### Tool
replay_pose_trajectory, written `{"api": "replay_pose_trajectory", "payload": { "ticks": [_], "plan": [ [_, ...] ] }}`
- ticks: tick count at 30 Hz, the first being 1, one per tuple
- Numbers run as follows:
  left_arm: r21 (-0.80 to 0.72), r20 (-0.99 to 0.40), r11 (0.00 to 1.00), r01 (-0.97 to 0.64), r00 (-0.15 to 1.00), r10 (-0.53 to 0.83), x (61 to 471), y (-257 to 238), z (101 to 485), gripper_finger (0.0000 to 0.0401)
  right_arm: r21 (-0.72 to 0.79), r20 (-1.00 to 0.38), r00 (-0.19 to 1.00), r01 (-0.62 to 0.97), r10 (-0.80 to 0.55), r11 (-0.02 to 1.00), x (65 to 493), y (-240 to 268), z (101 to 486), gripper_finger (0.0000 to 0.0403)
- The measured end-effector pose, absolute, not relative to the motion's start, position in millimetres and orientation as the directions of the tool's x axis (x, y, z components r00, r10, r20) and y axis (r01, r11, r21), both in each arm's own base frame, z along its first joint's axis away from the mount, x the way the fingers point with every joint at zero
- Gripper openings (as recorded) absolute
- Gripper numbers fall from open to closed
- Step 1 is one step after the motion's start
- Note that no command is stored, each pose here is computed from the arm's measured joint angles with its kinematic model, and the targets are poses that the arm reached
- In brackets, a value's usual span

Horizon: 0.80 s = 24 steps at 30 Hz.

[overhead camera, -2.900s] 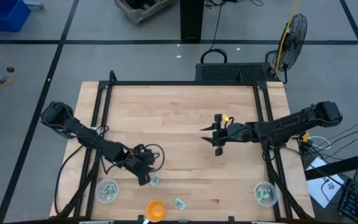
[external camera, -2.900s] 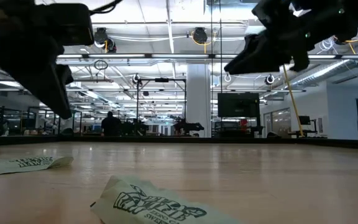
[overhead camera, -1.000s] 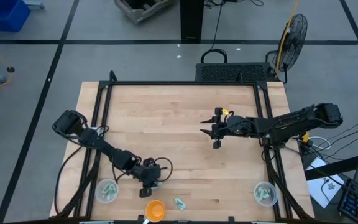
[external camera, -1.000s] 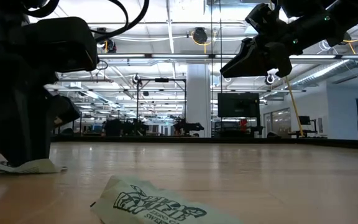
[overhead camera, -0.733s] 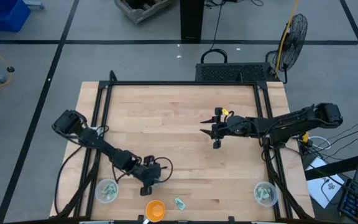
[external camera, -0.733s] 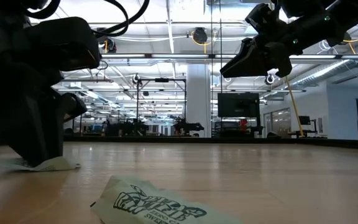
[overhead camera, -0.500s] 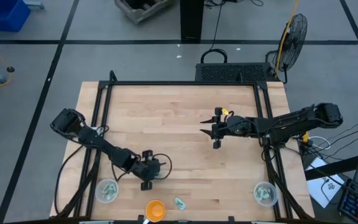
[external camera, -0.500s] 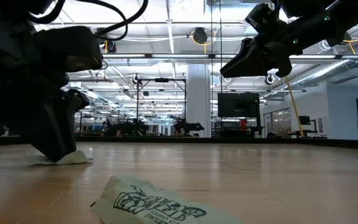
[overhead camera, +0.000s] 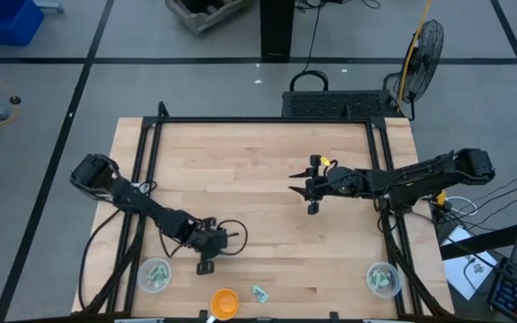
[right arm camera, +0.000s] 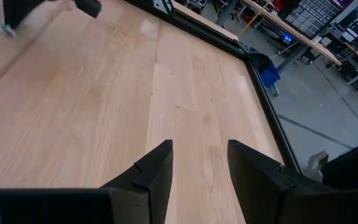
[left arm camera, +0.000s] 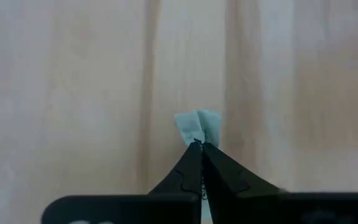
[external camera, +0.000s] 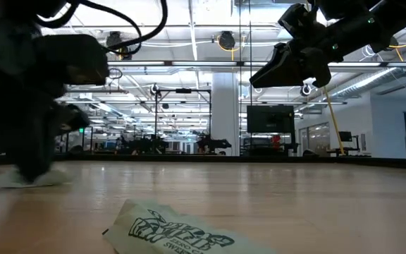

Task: Pick and place Stevia / Truvia into bins
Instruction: Put the stevia packet into the left transparent container

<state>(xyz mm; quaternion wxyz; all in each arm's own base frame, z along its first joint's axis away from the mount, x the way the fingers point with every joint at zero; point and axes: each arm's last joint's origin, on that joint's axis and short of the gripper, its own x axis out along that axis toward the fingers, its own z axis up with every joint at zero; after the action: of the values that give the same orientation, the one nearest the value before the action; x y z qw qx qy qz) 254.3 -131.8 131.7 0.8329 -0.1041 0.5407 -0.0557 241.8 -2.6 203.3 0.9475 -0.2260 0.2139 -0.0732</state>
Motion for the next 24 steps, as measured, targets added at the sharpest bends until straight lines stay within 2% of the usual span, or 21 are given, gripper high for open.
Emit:
{"api": "replay_pose_trajectory", "payload": {
  "ticks": [4, 9, 13, 16, 19, 24],
  "plan": [
    [-0.326, -0.885, 0.94, -0.099, 0.382, -0.267, 244, -128, 158, 0.0015, -0.46, -0.372, 0.898, 0.042, -0.235, 0.887, 242, -3, 203, 0.0144],
    [-0.363, -0.902, 0.906, -0.22, 0.325, -0.283, 221, -134, 202, 0.0007, -0.46, -0.377, 0.896, 0.04, -0.235, 0.887, 242, -3, 203, 0.0144],
    [-0.42, -0.897, 0.836, -0.353, 0.302, -0.323, 200, -151, 230, 0.0008, -0.453, -0.387, 0.892, 0.038, -0.235, 0.891, 241, -3, 202, 0.0144],
    [-0.477, -0.879, 0.734, -0.483, 0.256, -0.402, 186, -172, 235, 0.0005, -0.433, -0.386, 0.892, 0.05, -0.235, 0.9, 241, -3, 202, 0.0144],
    [-0.458, -0.879, 0.675, -0.579, 0.181, -0.441, 168, -194, 231, 0.0008, -0.416, -0.388, 0.891, 0.058, -0.235, 0.907, 241, -3, 202, 0.0144],
    [-0.35, -0.907, 0.703, -0.619, 0.036, -0.42, 140, -214, 221, 0.0004, -0.401, -0.387, 0.892, 0.065, -0.233, 0.914, 241, -2, 202, 0.0144]
  ]
}}
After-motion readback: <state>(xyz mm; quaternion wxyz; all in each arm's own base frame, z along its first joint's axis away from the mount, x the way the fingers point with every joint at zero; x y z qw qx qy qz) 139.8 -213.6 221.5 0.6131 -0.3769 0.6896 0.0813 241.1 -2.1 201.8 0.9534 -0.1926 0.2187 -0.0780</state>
